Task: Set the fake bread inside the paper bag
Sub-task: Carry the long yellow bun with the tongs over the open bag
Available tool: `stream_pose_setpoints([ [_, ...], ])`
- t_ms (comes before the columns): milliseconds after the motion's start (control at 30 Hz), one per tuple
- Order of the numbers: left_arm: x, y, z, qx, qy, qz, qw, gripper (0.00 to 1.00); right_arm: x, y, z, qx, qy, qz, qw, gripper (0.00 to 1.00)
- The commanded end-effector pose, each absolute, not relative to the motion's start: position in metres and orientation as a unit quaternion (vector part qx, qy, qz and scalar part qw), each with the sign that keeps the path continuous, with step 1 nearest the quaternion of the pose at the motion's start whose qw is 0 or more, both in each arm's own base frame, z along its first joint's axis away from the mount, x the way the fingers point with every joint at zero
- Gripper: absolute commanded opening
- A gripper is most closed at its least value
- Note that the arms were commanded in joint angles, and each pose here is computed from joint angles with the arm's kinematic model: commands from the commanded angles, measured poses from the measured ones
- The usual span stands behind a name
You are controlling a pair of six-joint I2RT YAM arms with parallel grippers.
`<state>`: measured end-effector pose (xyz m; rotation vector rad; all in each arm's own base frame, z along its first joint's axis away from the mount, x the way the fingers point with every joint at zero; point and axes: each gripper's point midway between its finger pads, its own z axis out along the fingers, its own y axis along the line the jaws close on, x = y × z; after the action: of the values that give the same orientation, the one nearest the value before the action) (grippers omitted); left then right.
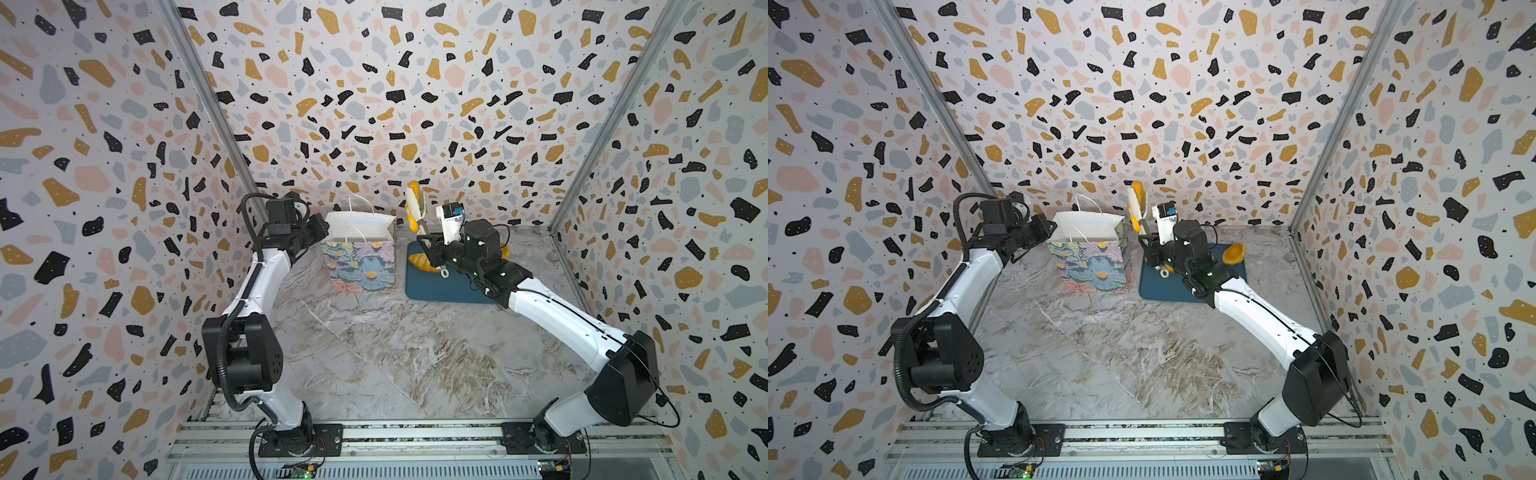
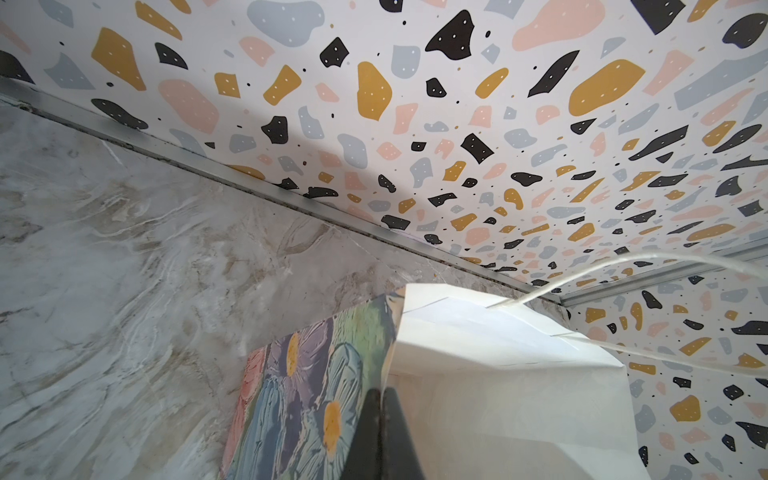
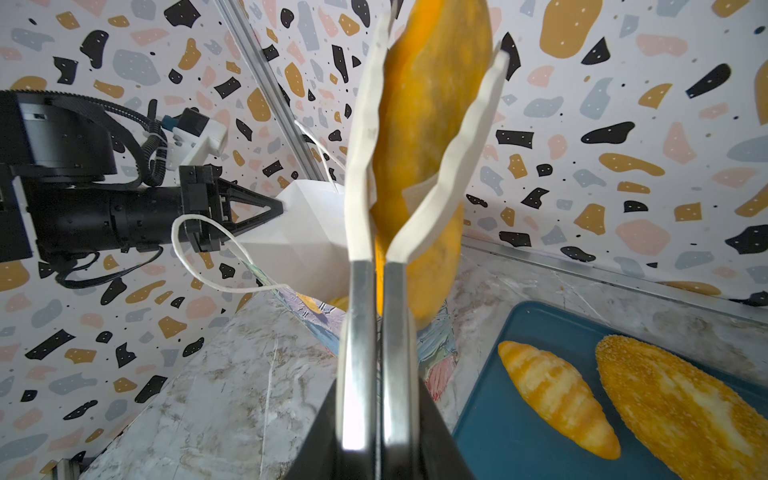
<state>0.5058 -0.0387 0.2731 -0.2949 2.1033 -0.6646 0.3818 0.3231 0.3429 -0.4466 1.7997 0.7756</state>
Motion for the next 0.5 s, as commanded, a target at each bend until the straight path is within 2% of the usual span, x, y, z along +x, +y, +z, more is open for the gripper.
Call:
stream_pose_setpoints([
  [0,0.504,-0.039,0.287,-0.111,0.837,-0.273,0.461,0.00,0.376,0.333,0.393,-0.202,0.707,0.348,0.582,0.19],
  [467,0.503,-0.040,0.288,-0.110,0.836,-0.275,0.462,0.00,0.378,0.361,0.403,-0.227,0.686,0.367,0.586,0.19],
])
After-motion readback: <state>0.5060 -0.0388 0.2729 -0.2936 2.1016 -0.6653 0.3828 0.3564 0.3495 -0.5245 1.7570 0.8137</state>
